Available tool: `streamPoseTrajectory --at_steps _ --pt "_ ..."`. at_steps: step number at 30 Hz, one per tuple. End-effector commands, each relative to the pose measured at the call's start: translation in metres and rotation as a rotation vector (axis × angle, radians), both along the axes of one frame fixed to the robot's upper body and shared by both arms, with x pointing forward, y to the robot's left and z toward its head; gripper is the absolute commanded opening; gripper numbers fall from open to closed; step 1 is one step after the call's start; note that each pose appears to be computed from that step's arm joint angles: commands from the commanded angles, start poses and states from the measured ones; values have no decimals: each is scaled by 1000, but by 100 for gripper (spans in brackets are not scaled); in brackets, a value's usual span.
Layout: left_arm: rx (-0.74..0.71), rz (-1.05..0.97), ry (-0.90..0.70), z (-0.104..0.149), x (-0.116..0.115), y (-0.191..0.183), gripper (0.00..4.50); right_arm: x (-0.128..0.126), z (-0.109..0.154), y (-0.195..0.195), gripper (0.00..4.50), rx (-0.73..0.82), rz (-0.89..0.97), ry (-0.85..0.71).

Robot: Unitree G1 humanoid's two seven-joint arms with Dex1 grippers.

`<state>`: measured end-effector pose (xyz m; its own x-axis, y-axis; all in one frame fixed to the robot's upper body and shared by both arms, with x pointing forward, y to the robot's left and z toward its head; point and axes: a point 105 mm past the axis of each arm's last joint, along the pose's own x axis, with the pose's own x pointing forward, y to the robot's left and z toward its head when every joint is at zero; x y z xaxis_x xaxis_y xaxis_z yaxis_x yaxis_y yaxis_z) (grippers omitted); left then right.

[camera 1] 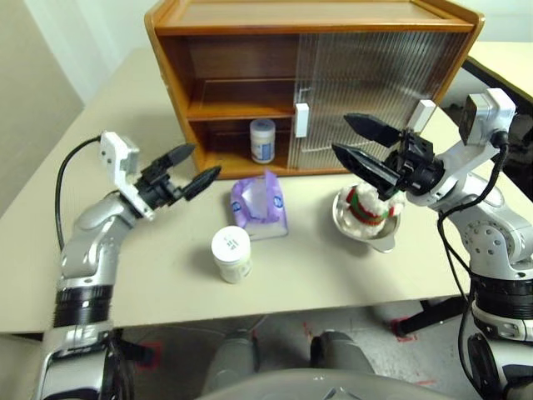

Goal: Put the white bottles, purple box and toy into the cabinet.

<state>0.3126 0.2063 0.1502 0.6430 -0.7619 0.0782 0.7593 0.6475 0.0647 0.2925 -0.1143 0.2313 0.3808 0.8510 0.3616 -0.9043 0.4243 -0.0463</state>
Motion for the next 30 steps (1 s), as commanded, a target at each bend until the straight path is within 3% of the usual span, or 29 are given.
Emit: streamPoseTrajectory --at_steps 1,10,16,30 --pt "26 -164 -22 -1 -27 -3 448 2 3 -1 450 -2 -1 -17" --pt "104 -311 25 -18 -69 22 448 4 5 1 450 -8 20 -23" --pt "217 -435 120 -46 -97 22 448 5 7 3 450 -11 32 -27" --pt "297 -525 79 -76 -83 2 448 3 8 -1 450 -15 1 -32"
